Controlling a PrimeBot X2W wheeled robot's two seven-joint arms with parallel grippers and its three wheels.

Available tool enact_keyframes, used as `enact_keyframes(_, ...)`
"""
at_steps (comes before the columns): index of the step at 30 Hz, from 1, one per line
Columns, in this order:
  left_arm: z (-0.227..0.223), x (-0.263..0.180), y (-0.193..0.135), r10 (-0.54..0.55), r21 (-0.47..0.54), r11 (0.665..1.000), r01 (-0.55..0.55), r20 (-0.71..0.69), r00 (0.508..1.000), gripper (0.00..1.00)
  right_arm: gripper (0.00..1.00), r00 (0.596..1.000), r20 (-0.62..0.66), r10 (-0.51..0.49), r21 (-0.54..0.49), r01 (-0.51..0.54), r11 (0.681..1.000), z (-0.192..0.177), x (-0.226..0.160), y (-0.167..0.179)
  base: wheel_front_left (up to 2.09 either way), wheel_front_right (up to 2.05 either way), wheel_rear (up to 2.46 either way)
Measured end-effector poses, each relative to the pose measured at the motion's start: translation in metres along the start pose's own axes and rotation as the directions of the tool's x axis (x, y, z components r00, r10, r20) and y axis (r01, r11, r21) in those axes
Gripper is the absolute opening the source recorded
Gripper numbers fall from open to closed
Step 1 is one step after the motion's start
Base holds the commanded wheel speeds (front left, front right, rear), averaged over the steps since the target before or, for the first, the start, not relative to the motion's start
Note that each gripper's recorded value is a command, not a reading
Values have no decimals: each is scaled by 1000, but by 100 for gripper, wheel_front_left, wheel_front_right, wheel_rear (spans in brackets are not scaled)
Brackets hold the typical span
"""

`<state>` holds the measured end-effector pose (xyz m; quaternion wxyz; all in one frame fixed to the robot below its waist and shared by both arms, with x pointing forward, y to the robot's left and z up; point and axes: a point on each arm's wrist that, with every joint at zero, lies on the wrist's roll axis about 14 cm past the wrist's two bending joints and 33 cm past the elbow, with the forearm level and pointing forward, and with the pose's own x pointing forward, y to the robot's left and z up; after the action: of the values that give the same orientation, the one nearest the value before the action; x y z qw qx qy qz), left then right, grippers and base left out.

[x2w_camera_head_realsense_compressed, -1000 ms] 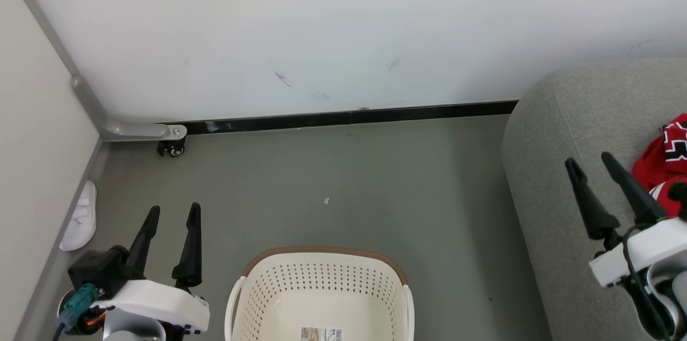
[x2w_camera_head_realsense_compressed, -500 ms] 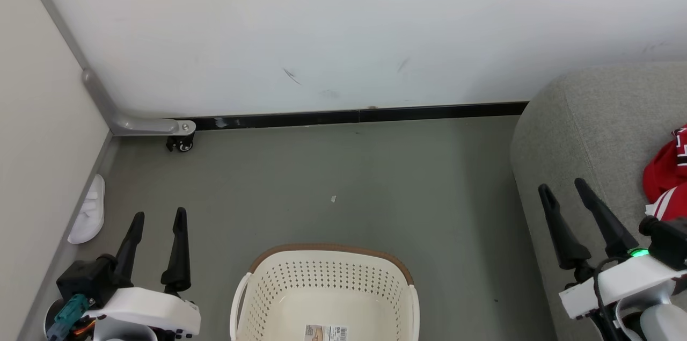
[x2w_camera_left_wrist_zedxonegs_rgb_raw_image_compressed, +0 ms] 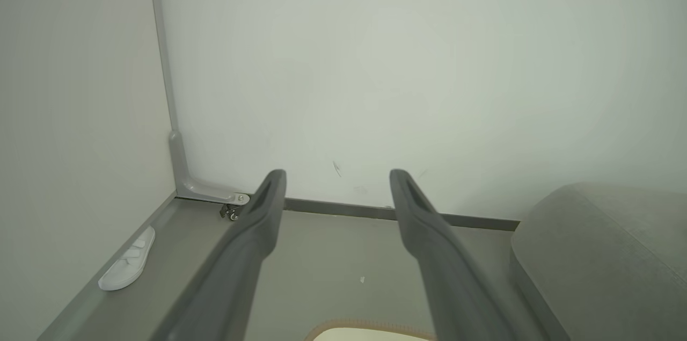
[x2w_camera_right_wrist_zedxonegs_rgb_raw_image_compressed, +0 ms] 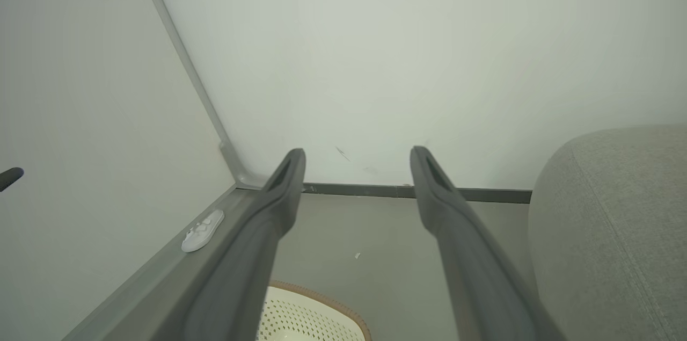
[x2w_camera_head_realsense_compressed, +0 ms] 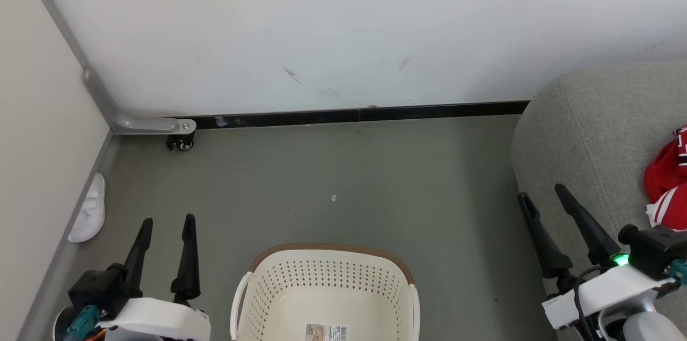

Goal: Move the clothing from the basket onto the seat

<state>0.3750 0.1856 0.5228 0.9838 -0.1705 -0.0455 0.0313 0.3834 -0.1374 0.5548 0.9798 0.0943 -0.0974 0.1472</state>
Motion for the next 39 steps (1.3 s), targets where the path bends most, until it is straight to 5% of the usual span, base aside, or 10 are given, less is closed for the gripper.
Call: enact_keyframes(39,-2,-3,0,-22,22,1000,22,12,1000,100,100,1000,15,2,-1,-2,1000,4,-7,8,0,0,0)
